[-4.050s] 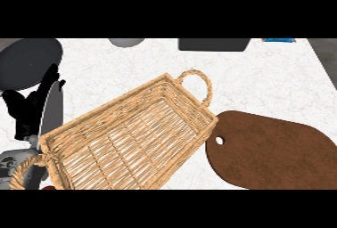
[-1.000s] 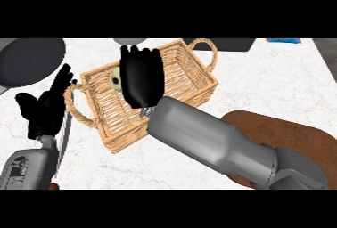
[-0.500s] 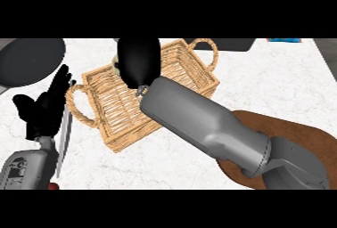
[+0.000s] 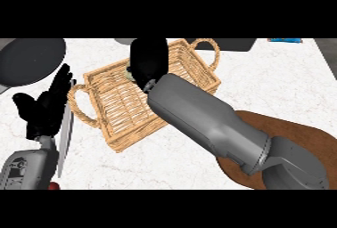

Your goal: Pick the cupcake from the cutting board and place it in the basket

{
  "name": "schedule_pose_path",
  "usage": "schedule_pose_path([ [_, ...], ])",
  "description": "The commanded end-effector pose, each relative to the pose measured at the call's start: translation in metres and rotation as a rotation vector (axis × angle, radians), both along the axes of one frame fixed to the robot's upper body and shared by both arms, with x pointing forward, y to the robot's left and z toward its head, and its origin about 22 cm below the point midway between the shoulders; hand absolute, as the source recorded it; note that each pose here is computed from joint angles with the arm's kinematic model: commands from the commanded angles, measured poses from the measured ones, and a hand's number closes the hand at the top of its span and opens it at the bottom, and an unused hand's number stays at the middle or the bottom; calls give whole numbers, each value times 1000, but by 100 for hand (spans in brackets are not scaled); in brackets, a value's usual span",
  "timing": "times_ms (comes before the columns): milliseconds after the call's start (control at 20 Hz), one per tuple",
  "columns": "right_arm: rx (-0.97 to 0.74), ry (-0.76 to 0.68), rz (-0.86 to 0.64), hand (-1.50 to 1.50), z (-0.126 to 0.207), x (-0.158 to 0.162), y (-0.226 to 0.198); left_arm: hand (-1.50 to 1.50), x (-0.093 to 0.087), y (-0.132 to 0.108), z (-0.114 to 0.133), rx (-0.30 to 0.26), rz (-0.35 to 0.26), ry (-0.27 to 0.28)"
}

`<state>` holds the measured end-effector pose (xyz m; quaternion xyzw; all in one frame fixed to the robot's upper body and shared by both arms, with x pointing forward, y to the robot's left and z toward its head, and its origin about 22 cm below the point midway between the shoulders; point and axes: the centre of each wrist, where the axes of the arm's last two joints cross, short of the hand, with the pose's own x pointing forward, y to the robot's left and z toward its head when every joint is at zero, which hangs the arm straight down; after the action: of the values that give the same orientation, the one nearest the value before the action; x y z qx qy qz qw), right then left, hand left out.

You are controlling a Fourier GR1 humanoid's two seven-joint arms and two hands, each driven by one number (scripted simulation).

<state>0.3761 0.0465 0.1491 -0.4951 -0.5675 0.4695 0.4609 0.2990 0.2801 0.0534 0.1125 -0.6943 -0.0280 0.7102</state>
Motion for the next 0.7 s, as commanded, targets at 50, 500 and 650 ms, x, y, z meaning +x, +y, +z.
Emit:
schedule_pose_path([
  [50, -14, 11, -3, 150, 2, 11, -5, 0, 1, -1, -5, -13, -1, 15],
  [500, -94, 28, -31, 150, -33, 10, -17, 0, -6, 11, -7, -2, -3, 6],
  [650, -79, 18, -9, 150, -45, 8, -22, 0, 1, 7, 4, -11, 23, 9],
])
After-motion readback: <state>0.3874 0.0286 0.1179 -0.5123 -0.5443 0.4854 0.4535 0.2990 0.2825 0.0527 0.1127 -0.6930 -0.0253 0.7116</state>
